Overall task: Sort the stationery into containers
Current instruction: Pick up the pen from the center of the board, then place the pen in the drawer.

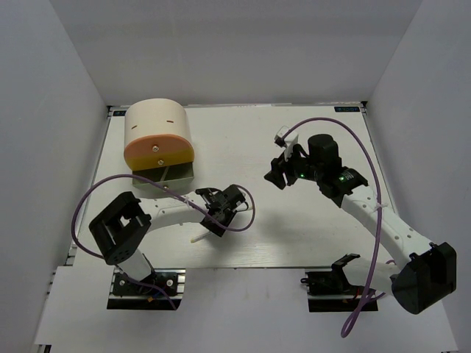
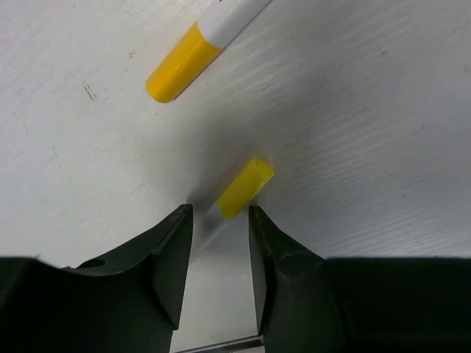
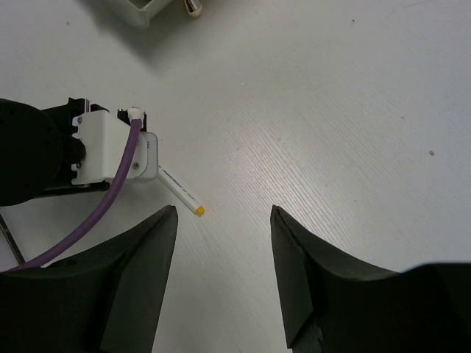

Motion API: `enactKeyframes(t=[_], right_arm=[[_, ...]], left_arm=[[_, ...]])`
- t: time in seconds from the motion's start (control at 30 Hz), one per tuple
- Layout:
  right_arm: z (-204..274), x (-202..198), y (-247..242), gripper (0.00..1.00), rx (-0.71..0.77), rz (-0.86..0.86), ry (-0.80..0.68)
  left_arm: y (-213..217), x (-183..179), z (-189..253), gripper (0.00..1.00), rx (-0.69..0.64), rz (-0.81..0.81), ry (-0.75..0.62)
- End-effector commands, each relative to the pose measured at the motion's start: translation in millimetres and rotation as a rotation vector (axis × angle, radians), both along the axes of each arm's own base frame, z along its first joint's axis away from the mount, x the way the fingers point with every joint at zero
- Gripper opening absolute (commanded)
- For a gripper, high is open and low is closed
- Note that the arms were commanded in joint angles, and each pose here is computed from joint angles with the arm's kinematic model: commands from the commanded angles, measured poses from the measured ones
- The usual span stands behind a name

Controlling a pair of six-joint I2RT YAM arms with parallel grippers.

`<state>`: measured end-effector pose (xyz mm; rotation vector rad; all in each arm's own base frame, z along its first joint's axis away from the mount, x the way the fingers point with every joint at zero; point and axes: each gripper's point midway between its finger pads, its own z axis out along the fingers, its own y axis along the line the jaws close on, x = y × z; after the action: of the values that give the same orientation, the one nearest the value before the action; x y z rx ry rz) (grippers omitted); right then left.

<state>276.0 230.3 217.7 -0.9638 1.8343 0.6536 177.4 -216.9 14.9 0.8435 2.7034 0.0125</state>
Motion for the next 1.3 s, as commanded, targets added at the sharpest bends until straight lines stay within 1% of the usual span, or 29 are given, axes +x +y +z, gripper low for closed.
enactKeyframes(t=[0.0,0.1,0.23,0.27,0.33,0.43,0.47,0.57,0.6,0.67,0.7,0.73,0.77,0.83,0.87,0.9,0.93,0.97,1.03,1.07,1.1,1.13,1.17,1.27], right_arm=[[13,-3,-1,0.60,0.035,0.009,-0.028],[13,-4,-1,0.60,0.038,0.010,-0.027],[15,-4,-2,0.60,0.042,0.011,-0.030],[15,-5,-1,0.60,0.043,0.015,-0.030],[16,-6,-1,0.60,0.044,0.017,-0.033],[16,-5,-2,0.60,0.044,0.015,-0.039],[17,-6,-2,0.60,0.046,0.019,-0.038],[16,-6,-2,0.60,0.046,0.021,-0.036],[17,-7,-2,0.60,0.048,0.023,-0.041],[17,-7,-2,0.60,0.050,0.025,-0.040],[20,-7,-3,0.60,0.053,0.022,-0.046],[19,-7,-2,0.60,0.052,0.027,-0.044],[18,-8,-2,0.60,0.052,0.025,-0.042],[18,-8,-2,0.60,0.051,0.028,-0.041],[19,-8,-1,0.60,0.053,0.030,-0.043],[18,-9,-2,0.60,0.052,0.030,-0.040],[20,-9,-1,0.60,0.057,0.032,-0.045],[20,-10,-1,0.60,0.057,0.035,-0.042],[21,-10,-1,0.60,0.060,0.037,-0.046],[19,-10,0,0.60,0.058,0.039,-0.041],[19,-10,-1,0.60,0.059,0.039,-0.041],[19,-10,0,0.60,0.059,0.038,-0.040],[20,-10,0,0.60,0.060,0.040,-0.042],[20,-12,0,0.60,0.063,0.047,-0.040]], left_arm=[[-4,-2,-1,0.47,-0.008,-0.014,0.017],[-2,-3,-7,0.41,0.010,-0.014,0.030],[0,-5,-10,0.27,0.026,-0.014,0.041],[0,-5,-10,0.22,0.026,-0.014,0.041],[-6,-1,-6,0.20,-0.006,-0.014,0.019],[-16,11,13,0.13,-0.096,0.017,-0.051],[-20,18,29,0.09,-0.140,0.022,-0.102],[-24,29,55,0.03,-0.227,0.050,-0.200],[-19,37,65,0.00,-0.243,0.093,-0.253],[-19,44,98,0.00,-0.350,0.145,-0.349],[-16,50,111,0.00,-0.380,0.183,-0.404],[-13,50,117,0.00,-0.422,0.220,-0.428],[-8,55,142,0.00,-0.495,0.278,-0.504],[2,56,156,0.00,-0.569,0.385,-0.547],[13,61,181,0.00,-0.634,0.462,-0.624],[20,62,187,0.00,-0.667,0.510,-0.651],[34,65,191,0.00,-0.695,0.607,-0.698],[42,65,197,0.00,-0.732,0.669,-0.725],[63,62,208,0.00,-0.820,0.770,-0.783],[77,64,216,0.00,-0.897,0.908,-0.822],[85,63,210,0.00,-0.925,0.958,-0.838],[96,60,221,0.00,-1.002,1.008,-0.870],[107,61,224,0.00,-1.068,1.101,-0.899],[129,61,218,0.00,-1.151,1.226,-0.979]])
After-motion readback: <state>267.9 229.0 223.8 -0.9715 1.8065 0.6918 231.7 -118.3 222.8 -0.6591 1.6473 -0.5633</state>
